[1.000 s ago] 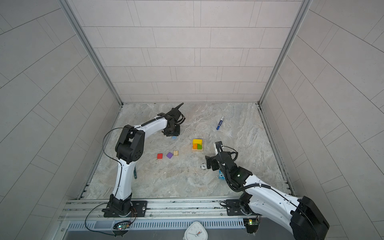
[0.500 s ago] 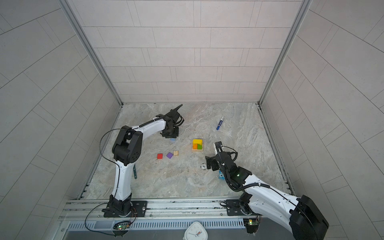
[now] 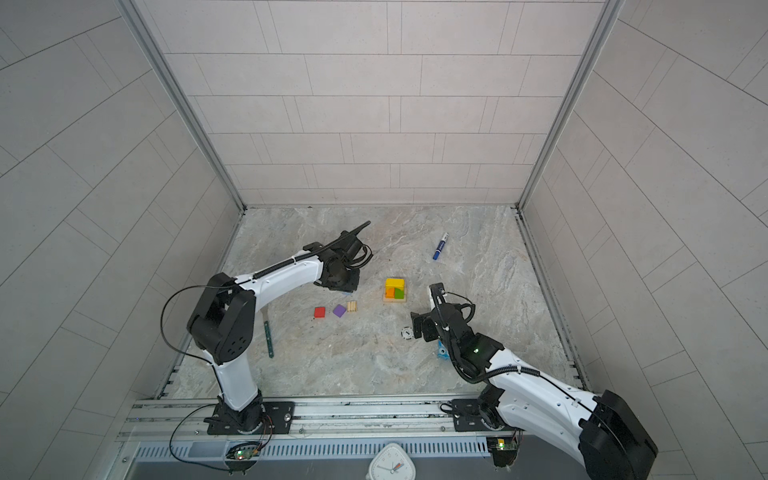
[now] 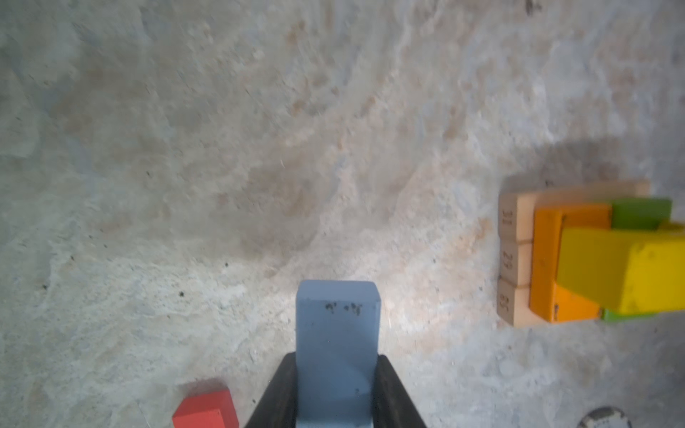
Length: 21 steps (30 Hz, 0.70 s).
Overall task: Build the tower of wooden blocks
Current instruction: 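Lift the light blue block with the left gripper and carry it toward the robot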
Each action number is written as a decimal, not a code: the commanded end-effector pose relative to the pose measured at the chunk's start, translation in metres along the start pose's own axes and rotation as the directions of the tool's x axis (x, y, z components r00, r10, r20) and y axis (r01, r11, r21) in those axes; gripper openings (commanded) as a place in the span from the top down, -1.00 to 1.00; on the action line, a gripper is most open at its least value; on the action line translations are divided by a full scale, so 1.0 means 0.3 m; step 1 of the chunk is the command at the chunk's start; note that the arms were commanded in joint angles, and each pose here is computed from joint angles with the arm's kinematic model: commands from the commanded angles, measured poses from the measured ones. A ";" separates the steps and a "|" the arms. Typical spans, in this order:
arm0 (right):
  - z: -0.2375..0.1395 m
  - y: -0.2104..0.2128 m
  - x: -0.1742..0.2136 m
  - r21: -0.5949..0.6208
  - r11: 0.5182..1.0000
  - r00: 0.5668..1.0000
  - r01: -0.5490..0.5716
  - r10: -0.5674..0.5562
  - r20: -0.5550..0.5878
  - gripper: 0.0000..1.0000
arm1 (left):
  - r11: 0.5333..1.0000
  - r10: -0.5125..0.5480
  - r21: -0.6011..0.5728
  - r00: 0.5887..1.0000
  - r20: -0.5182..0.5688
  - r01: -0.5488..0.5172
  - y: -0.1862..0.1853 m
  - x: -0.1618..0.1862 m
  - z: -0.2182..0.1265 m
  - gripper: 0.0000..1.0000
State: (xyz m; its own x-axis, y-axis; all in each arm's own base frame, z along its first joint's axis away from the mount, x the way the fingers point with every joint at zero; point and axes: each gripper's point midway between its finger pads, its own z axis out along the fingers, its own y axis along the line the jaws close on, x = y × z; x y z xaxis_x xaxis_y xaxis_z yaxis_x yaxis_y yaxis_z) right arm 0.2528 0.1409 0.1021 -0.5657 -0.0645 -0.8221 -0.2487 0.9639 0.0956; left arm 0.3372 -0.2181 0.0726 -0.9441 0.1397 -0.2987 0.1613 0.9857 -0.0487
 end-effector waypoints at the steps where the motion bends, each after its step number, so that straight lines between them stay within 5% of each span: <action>1: -0.004 -0.009 -0.018 0.016 1.000 1.000 -0.009 0.009 0.021 -0.99 | 0.997 0.073 0.010 0.997 0.009 -0.073 -0.040 0.075 -0.031 0.50; 12: -0.015 -0.026 -0.019 0.026 0.999 0.999 -0.027 0.026 0.030 -0.99 | 0.967 0.242 0.078 0.970 0.006 -0.241 -0.156 0.315 0.002 0.49; 21: -0.014 -0.038 -0.019 0.042 0.998 0.999 -0.037 0.036 0.027 -0.99 | 0.944 0.320 0.075 0.947 0.022 -0.321 -0.216 0.382 0.060 0.44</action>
State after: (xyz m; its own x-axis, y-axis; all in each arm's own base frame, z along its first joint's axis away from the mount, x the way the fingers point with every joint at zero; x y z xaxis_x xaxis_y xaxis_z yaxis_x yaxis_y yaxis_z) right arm 0.2555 0.1357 0.1098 -0.5484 -0.0305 -0.8357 -0.2226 0.9686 0.1108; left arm 0.2211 -0.2631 0.0302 -0.8512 0.4344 -0.2946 0.4631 0.8857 -0.0320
